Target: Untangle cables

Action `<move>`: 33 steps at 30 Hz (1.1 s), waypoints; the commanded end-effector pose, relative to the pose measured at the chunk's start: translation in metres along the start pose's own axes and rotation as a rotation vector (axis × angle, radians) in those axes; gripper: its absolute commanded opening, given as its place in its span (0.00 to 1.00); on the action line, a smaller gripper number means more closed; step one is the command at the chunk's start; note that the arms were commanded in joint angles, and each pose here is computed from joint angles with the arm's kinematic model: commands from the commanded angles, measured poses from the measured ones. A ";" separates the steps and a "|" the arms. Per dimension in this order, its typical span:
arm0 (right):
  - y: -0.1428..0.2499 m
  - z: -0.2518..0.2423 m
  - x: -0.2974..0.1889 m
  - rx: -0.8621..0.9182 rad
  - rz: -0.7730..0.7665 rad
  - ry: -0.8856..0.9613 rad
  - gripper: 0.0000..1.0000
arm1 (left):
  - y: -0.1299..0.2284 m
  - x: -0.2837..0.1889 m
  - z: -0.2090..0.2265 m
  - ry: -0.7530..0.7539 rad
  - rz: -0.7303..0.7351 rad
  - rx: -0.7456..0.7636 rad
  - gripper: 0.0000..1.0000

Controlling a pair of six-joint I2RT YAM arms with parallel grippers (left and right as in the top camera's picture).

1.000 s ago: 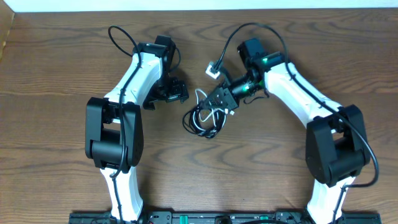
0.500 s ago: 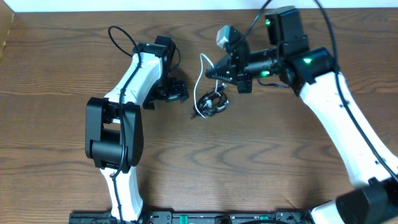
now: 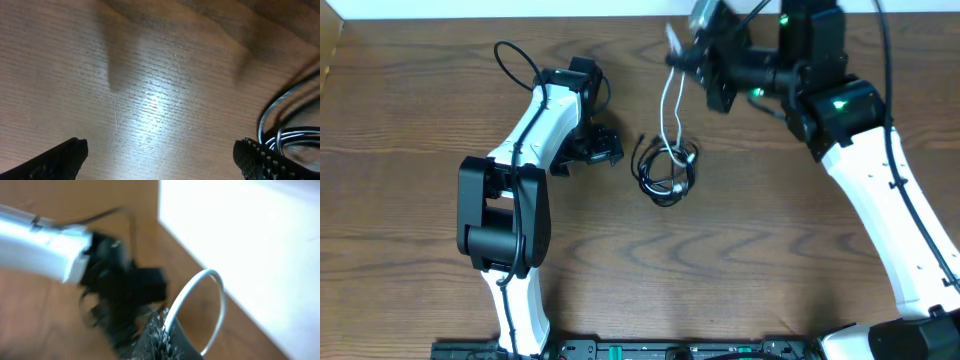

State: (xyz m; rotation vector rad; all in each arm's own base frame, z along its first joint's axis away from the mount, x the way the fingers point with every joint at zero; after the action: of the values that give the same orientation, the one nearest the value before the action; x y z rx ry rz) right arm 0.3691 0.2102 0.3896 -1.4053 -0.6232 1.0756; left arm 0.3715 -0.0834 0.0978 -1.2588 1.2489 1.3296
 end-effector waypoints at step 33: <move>-0.117 0.003 -0.085 -0.160 -0.492 0.262 0.01 | -0.001 0.003 0.003 -0.016 0.009 0.001 0.98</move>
State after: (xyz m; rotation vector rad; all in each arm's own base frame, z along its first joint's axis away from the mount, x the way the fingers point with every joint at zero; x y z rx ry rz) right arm 0.3558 0.1592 0.5239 -1.4425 -0.8902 0.4252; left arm 0.3715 -0.0834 0.0978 -1.2585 1.2491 1.3299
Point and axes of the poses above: each gripper's point midway between its finger pads, its own x axis out along the fingers, its own z axis along the line the jaws close on, y = z × x, the point moved 6 cm from there along -x, back along the fingers, and after that the axes turned 10 degrees about x, right-handed, at the moved point
